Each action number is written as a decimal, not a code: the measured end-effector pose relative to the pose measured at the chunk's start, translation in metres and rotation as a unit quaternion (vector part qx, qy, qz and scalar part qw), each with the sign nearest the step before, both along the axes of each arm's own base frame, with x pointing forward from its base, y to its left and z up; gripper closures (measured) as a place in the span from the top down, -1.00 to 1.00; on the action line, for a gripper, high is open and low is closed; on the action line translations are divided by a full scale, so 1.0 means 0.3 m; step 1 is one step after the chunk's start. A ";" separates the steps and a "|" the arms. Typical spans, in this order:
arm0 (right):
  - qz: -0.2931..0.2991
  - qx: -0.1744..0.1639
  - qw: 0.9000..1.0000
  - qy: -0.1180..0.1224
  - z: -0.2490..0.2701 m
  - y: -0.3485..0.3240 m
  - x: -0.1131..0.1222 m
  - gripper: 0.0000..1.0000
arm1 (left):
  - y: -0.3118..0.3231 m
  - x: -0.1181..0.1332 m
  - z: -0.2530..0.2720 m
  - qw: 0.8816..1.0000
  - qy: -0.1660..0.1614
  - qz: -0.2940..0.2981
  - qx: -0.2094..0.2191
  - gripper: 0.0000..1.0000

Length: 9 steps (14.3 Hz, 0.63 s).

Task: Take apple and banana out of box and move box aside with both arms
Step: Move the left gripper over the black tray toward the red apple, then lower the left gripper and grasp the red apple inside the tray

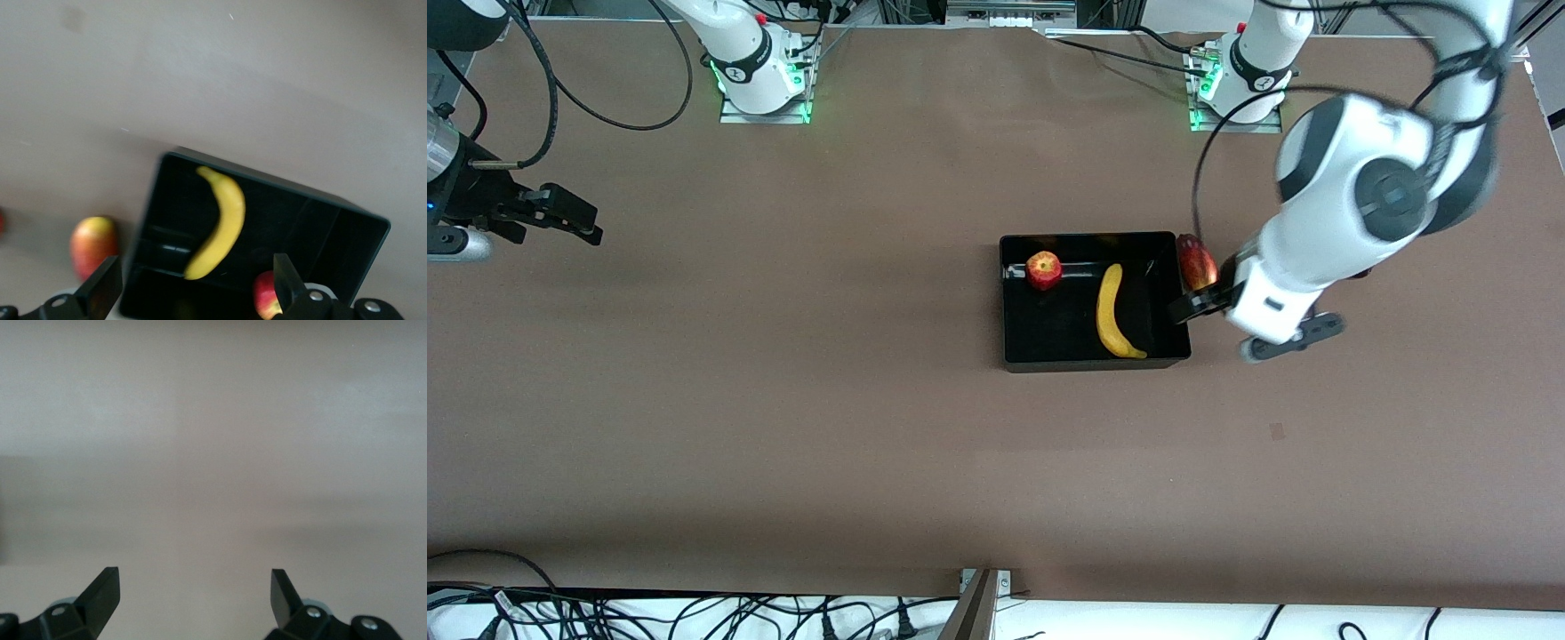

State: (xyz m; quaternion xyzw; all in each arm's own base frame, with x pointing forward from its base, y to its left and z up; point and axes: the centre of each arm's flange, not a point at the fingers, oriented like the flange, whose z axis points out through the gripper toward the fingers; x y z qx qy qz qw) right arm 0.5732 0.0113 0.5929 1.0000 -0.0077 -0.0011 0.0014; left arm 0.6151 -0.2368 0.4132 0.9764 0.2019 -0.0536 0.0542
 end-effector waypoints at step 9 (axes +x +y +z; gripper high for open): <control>-0.001 0.000 1.000 0.000 0.000 -0.004 0.000 1.00 | -0.478 -0.321 -0.427 0.999 -0.011 0.021 0.035 1.00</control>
